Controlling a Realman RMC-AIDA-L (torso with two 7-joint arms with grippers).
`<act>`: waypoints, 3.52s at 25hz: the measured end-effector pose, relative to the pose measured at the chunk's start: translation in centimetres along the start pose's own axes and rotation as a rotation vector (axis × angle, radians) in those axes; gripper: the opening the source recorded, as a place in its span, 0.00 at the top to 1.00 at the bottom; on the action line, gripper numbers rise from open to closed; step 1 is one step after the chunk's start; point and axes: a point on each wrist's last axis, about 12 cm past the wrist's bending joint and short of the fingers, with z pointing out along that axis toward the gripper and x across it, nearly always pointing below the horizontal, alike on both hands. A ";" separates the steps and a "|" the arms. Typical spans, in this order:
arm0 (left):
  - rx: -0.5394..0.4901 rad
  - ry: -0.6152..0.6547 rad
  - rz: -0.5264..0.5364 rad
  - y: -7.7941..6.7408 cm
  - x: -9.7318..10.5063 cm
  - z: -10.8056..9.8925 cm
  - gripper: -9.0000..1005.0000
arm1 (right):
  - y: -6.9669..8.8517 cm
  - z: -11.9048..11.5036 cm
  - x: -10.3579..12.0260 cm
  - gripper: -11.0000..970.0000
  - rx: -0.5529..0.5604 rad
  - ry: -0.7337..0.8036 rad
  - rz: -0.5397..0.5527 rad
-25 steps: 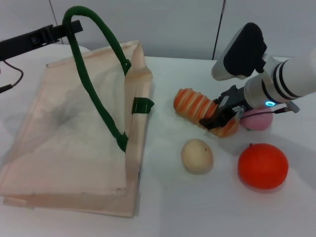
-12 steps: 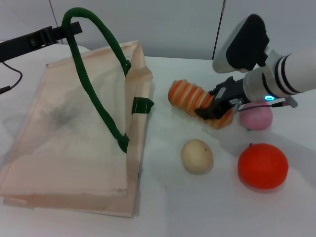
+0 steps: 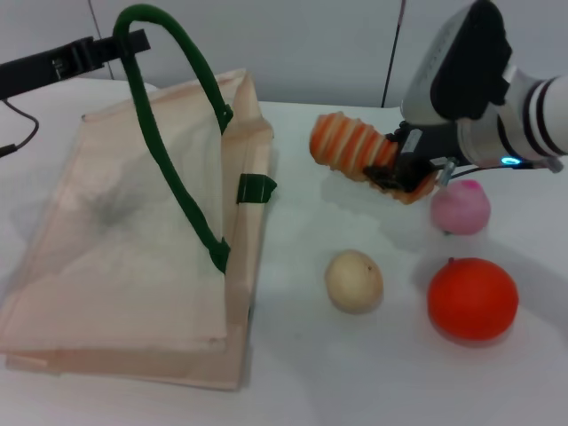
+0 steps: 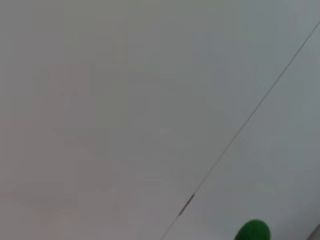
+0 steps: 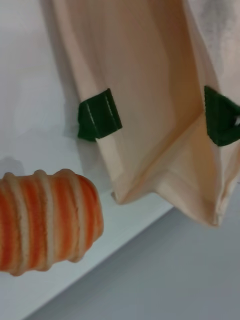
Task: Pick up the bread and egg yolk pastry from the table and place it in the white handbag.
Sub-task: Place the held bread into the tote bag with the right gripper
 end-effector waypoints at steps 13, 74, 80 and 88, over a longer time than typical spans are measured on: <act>0.055 0.004 0.032 -1.0 -1.9 2.0 0.88 | 5.4 -0.5 -4.6 0.53 0.018 0.014 -0.253; 0.599 -0.070 -0.044 -6.9 -3.6 1.0 0.88 | 13.1 4.5 -7.9 0.63 0.128 -0.332 -0.679; 0.499 -0.110 -0.050 -5.5 -3.9 -0.3 0.88 | 13.3 4.3 -9.0 0.46 0.071 -0.329 -0.591; 0.375 -0.140 -0.063 -3.9 -3.9 -1.0 0.88 | 15.1 3.1 -10.1 0.11 0.008 -0.339 -0.592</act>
